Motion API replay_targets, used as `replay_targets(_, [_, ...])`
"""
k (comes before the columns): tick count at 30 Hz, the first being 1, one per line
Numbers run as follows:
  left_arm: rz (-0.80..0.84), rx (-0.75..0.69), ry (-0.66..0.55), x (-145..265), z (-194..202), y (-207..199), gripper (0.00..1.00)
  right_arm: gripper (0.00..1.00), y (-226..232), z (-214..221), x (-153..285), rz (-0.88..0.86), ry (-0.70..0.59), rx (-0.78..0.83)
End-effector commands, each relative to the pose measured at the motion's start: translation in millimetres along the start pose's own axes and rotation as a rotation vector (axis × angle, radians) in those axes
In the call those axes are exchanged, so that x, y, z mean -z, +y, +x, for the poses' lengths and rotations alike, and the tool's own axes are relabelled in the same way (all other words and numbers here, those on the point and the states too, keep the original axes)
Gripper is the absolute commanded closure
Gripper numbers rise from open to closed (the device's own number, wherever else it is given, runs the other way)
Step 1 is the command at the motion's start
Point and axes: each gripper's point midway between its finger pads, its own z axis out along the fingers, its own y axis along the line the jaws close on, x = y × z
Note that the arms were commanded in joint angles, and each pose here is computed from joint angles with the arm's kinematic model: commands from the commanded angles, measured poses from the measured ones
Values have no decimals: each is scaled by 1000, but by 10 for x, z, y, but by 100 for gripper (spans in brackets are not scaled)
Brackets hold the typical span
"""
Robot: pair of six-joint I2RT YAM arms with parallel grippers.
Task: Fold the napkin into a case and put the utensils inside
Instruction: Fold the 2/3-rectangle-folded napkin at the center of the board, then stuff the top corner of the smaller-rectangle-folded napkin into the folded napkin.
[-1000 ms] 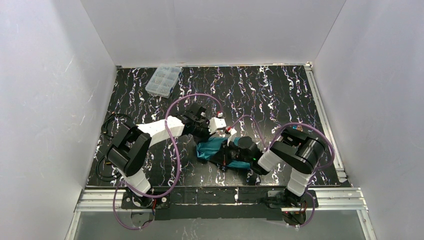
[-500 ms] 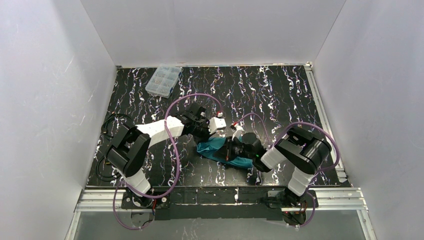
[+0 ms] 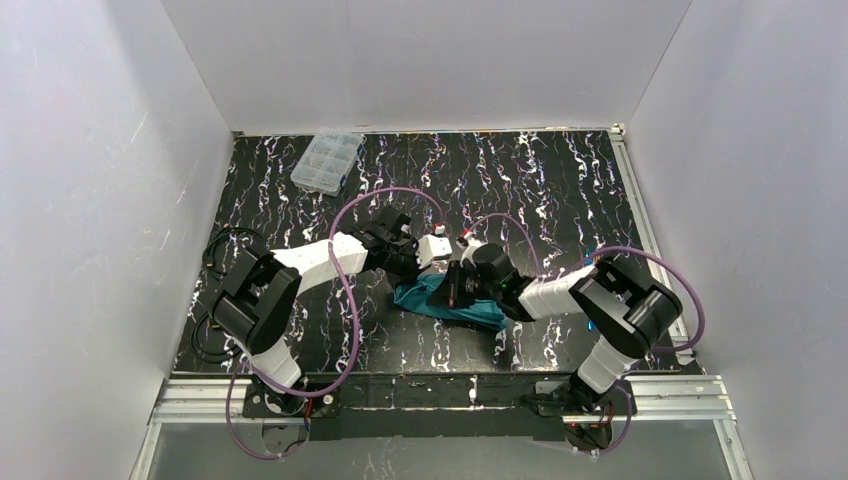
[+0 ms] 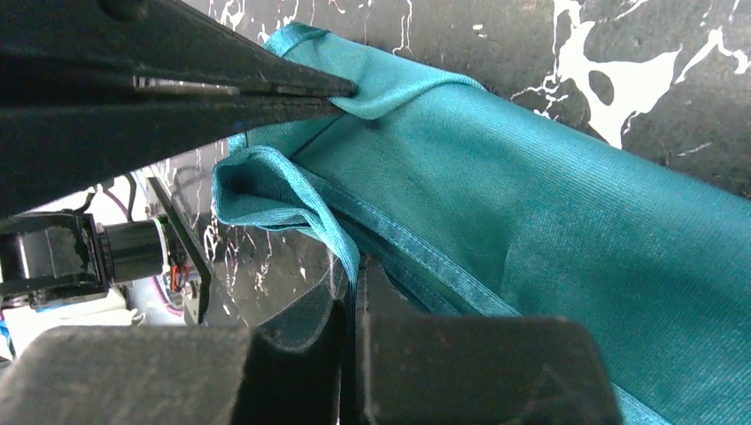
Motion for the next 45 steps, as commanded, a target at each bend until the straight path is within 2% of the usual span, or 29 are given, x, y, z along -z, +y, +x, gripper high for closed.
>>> replay_targets(1, [-2,-16,-30,114,-75,-33,100,94,-17,-60,61,101,45,-20])
replay_targets(9, [1,-19,-39,125,-107,-33,100,96,-145,-27,43,202,139,-95])
replay_targets(18, [27,-41,-46,115,-111,-73,100,96,50,-224,-12,162,227,-3])
replay_targets(24, [38,-47,-42,118,-93,-100,100,96,162,-334,-18,123,228,-6])
replay_targets(28, [42,-44,-45,121,-97,-114,100,96,42,-326,4,168,237,-25])
replay_targets(35, [45,-58,-48,148,-138,-102,100,99,-321,-30,-155,188,307,-43])
replay_targets(39, [37,-65,-38,260,-204,-75,71,99,-388,54,-165,187,308,-68])
replay_targets(41, [41,-62,-43,350,-261,-83,68,99,-419,94,-143,194,311,-75])
replay_targets(45, [30,-66,-65,535,-428,-56,68,99,-469,172,-114,203,320,-86])
